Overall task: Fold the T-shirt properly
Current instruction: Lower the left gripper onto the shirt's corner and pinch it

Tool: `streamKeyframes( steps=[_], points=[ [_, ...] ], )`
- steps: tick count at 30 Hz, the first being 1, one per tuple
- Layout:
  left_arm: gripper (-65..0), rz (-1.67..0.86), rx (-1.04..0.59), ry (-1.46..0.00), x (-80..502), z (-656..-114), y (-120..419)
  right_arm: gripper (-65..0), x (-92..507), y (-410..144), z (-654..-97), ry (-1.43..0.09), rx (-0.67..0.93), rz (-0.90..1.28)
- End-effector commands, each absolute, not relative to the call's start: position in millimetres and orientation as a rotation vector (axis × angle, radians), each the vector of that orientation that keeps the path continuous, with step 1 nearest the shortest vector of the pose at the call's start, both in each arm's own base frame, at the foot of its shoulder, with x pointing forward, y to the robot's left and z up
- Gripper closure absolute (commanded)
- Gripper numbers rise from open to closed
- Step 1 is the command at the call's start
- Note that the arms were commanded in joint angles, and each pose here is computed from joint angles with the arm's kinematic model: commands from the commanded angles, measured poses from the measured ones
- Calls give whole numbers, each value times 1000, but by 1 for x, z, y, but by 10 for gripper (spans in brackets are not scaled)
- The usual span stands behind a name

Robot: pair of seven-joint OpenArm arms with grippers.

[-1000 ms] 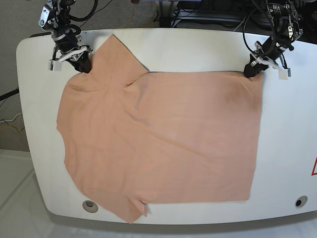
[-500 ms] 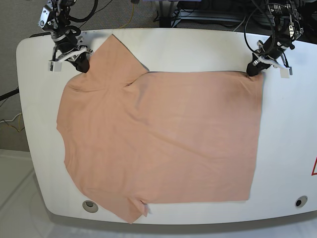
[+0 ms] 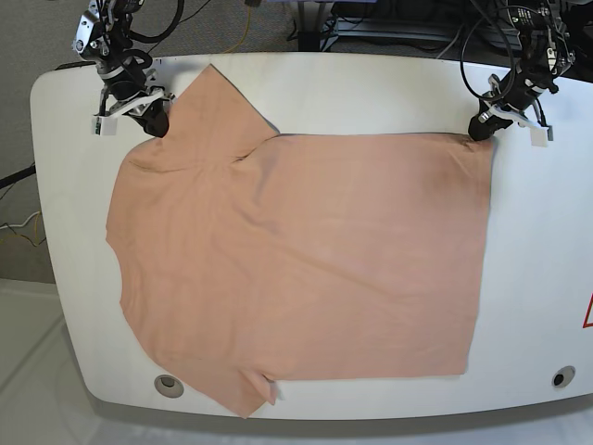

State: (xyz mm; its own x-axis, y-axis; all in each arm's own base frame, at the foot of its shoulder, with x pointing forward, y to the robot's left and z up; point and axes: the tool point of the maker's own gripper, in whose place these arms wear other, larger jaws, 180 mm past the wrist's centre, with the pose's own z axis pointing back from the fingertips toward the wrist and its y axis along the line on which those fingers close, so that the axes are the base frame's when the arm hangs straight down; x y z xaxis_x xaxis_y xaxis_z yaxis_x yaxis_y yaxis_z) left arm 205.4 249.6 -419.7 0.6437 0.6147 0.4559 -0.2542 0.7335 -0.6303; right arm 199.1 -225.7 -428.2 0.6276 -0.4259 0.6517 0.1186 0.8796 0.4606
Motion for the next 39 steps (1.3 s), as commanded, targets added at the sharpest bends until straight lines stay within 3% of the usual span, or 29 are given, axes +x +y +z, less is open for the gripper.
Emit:
streamKeyframes(
  steps=[1, 3, 15, 25, 27, 31, 39],
  points=[
    [-87, 493, -540, -755, 215, -407, 257, 0, 199, -229, -425, -838, 383, -303],
    [-130, 485, -533, -766, 220, -406, 256, 0, 201, -230, -424, -844, 384, -309],
    [-197, 423, -415, -738, 217, -414, 269, 0, 198, -229, -426, -827, 385, -298],
    [-198, 402, -383, -728, 211, -418, 271, 0, 197, -229, -425, -824, 390, -275],
    [-133, 389, -393, -739, 205, -412, 269, 0, 198, -230, -424, -831, 386, -279],
    [-93, 379, -401, -750, 202, -407, 268, 0, 197, -231, -424, -830, 386, -277],
    [-145, 364, -448, -735, 198, -399, 256, 0, 197, -232, -425, -827, 380, -291]
  ],
)
